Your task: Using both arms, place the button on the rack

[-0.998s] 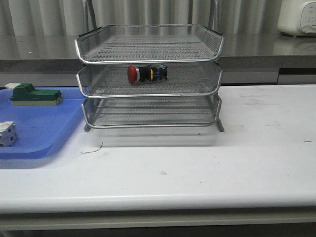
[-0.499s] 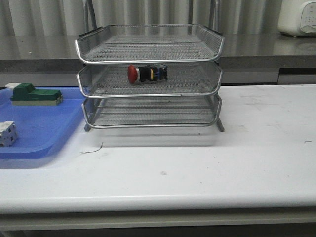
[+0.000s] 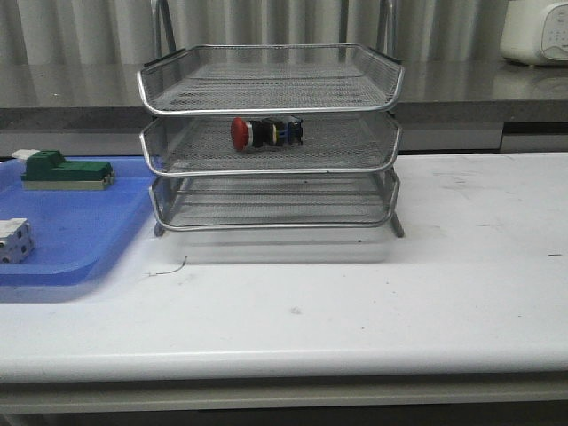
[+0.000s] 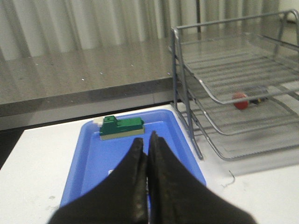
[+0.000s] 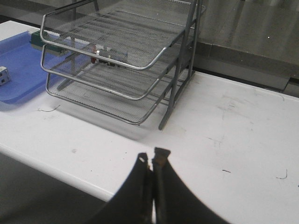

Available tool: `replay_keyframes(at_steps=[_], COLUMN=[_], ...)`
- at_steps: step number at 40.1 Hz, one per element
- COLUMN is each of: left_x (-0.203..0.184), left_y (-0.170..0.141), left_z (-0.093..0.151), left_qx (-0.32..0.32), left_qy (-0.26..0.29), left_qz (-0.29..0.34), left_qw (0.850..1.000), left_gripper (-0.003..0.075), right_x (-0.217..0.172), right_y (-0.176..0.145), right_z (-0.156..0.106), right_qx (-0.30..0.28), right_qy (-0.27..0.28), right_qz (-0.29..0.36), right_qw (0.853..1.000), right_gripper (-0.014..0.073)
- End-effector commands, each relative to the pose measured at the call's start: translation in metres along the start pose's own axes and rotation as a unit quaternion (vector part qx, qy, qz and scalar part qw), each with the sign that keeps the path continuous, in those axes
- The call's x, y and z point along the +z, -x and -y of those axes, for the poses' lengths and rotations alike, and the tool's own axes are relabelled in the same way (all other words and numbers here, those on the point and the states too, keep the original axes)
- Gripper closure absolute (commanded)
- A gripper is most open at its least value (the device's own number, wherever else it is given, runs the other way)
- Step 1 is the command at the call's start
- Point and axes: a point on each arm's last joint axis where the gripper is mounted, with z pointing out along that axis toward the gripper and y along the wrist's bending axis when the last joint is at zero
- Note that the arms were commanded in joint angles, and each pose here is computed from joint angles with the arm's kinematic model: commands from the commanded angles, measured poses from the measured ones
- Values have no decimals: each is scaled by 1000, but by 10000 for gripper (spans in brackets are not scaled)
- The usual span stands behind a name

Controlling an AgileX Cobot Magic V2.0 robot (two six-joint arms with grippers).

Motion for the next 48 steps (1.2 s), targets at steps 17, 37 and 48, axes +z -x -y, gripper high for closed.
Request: replay_keyframes(at_steps=[17,37,48], left_x=[25,29,29], left_y=[-70,-89,-89], left_z=[1,2,2], left_qx=[-46,-50,-50], left_qy=[29,27,27], left_qz=[3,-16,-16], left_qw=[999,998,998], left_gripper=[739,739,739], right_x=[-1,-1,-1], right_y=[13,13,13], right_z=[1,1,1], right_qx=[-4,-4,-4], right_qy=[-7,-7,-7], right_qz=[39,39,39], right_qw=[999,999,999], right_gripper=[655,655,655])
